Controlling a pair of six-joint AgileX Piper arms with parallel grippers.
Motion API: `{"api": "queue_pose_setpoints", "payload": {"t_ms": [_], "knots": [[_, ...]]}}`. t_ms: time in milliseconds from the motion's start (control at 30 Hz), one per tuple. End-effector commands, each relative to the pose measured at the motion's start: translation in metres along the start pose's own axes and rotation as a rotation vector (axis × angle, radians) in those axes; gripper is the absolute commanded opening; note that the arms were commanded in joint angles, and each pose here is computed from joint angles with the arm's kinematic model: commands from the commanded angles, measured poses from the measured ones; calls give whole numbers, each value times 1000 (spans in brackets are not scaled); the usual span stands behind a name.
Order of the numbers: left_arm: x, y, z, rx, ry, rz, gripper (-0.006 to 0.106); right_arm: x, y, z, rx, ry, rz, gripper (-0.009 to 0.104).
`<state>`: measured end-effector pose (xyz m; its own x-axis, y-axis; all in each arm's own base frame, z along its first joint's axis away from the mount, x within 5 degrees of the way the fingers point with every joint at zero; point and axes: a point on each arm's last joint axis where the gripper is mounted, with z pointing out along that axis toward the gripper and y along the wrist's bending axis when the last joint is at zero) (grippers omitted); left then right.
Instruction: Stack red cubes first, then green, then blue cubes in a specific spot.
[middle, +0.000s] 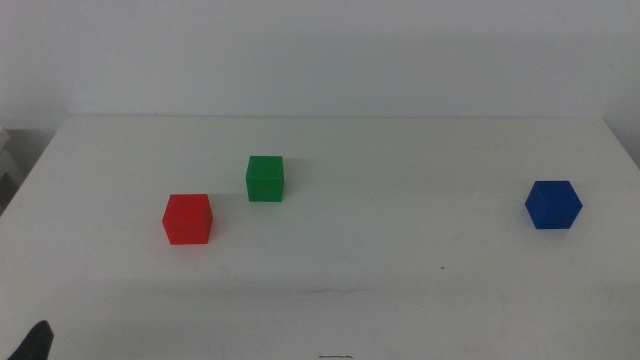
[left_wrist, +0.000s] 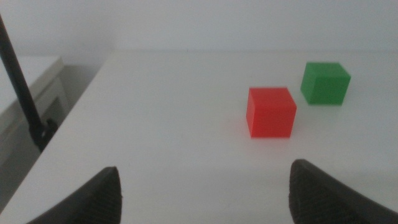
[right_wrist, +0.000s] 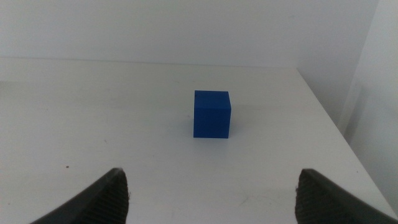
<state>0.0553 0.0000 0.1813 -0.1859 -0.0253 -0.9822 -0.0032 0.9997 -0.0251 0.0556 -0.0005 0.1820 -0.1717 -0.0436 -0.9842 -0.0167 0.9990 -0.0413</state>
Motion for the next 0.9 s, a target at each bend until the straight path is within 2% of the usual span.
{"api": "queue_pose_setpoints", "payload": {"t_ms": [0,67,300,433,667,800,867], "knots": [[-27,-1,-2,9,-62,-24,90,-13,0,-3,4,-102,-24,75],[-49,-2,-3,5,0,-19,90,-13,0,-3,4,-102,-24,75],[-138,-4,16,-12,384,-18,90,-13,0,-3,4,-102,-24,75],[-169,-5,33,-18,500,-16,90,-13,0,-3,4,-102,-24,75],[-174,-4,71,-32,628,-2,90,-13,0,-3,4,-102,-24,75],[-164,-4,90,-78,707,-127,90,-13,0,-3,4,-102,-24,75],[-162,-4,99,-85,727,-141,90,-13,0,-3,4,-102,-24,75]]}}
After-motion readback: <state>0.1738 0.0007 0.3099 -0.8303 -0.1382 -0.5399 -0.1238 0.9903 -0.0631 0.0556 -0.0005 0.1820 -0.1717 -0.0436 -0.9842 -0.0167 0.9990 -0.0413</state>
